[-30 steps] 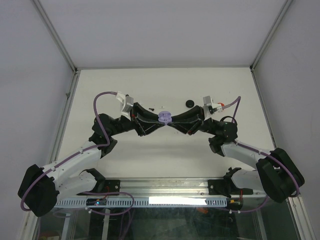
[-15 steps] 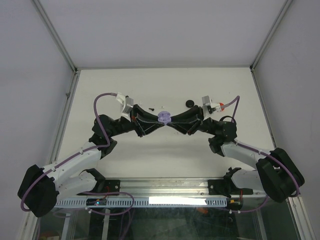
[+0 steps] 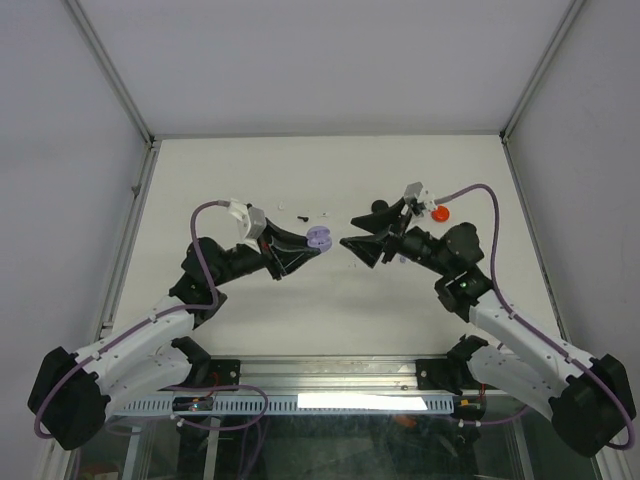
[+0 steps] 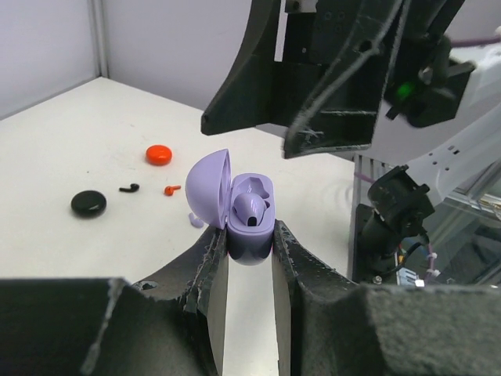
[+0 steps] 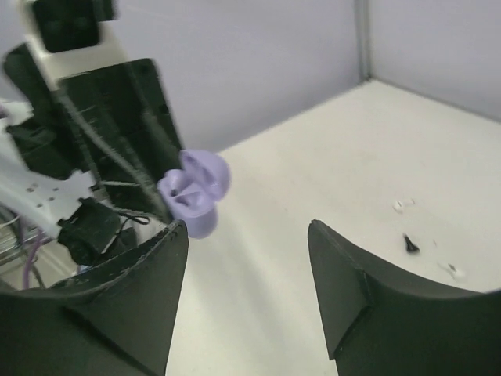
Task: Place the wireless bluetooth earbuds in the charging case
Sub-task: Adjust the charging case, then pick up the earbud from the center of the board.
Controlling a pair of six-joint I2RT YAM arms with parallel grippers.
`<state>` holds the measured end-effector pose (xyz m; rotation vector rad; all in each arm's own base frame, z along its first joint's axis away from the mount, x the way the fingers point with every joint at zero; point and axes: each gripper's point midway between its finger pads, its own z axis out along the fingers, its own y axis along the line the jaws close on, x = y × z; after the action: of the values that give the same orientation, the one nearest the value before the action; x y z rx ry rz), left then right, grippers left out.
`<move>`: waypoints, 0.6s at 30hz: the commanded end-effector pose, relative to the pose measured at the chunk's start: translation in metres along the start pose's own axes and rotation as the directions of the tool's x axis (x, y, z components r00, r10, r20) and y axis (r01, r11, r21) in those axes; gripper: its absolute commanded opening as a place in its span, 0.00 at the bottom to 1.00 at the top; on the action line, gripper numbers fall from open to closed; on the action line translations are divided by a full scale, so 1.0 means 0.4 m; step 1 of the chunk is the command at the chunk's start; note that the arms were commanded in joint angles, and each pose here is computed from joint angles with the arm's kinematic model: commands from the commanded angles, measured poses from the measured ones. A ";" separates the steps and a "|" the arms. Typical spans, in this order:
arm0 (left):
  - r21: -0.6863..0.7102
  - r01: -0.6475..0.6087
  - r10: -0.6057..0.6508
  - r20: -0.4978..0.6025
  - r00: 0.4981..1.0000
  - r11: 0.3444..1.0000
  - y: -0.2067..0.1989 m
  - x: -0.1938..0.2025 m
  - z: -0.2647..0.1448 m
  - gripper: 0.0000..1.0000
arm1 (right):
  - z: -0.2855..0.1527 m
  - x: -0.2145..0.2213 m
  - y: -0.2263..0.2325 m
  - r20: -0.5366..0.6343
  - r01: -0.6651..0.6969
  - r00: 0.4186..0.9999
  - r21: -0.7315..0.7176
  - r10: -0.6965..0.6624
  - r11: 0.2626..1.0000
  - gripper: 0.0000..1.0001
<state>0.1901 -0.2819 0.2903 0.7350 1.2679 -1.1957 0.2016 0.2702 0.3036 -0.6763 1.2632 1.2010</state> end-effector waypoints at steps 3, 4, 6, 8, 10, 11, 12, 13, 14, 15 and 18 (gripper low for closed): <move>-0.072 -0.048 0.047 -0.018 0.999 0.996 0.027 0.006 -0.015 0.00 | -0.095 0.121 -0.182 -0.258 -0.061 0.941 0.501 0.217 0.863 0.66; -0.085 -0.048 0.047 -0.022 0.999 0.995 0.031 0.008 -0.019 0.00 | -0.113 0.136 -0.202 -0.275 -0.054 0.930 0.553 0.244 0.831 0.66; -0.103 -0.059 0.056 -0.032 0.998 0.993 0.038 0.016 -0.028 0.00 | -0.148 0.168 -0.228 -0.308 -0.045 0.903 0.626 0.300 0.779 0.66; -0.138 -0.063 0.059 -0.033 0.998 0.988 0.050 0.019 -0.036 0.00 | -0.178 0.191 -0.256 -0.315 -0.036 0.885 0.688 0.343 0.724 0.66; -0.166 -0.065 0.059 -0.042 0.997 0.984 0.062 0.027 -0.043 0.00 | -0.215 0.216 -0.293 -0.311 -0.020 0.867 0.758 0.388 0.652 0.66; -0.177 -0.065 0.058 -0.046 0.997 0.982 0.066 0.029 -0.046 0.00 | -0.238 0.226 -0.314 -0.299 -0.017 0.859 0.795 0.416 0.606 0.66; -0.187 -0.065 0.057 -0.050 0.997 0.980 0.069 0.031 -0.049 0.00 | -0.256 0.239 -0.331 -0.289 -0.017 0.849 0.822 0.442 0.570 0.66; -0.200 -0.064 0.053 -0.057 0.997 0.978 0.074 0.035 -0.052 0.00 | -0.276 0.250 -0.348 -0.274 -0.021 0.841 0.846 0.467 0.533 0.66; -0.209 -0.063 0.052 -0.058 0.997 0.976 0.077 0.035 -0.055 0.00 | -0.296 0.264 -0.366 -0.259 -0.023 0.832 0.868 0.490 0.496 0.66; -0.213 -0.063 0.052 -0.059 0.997 0.975 0.077 0.036 -0.057 0.00 | -0.315 0.277 -0.382 -0.241 -0.027 0.824 0.888 0.513 0.459 0.66; -0.225 -0.064 0.054 -0.054 0.997 0.972 0.079 0.036 -0.064 0.00 | -0.365 0.318 -0.424 -0.199 -0.041 0.799 0.924 0.567 0.381 0.66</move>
<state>0.2071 -0.2606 0.2610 0.6505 1.4175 -1.0255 0.2803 0.1494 0.1223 -0.0225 2.2795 0.4910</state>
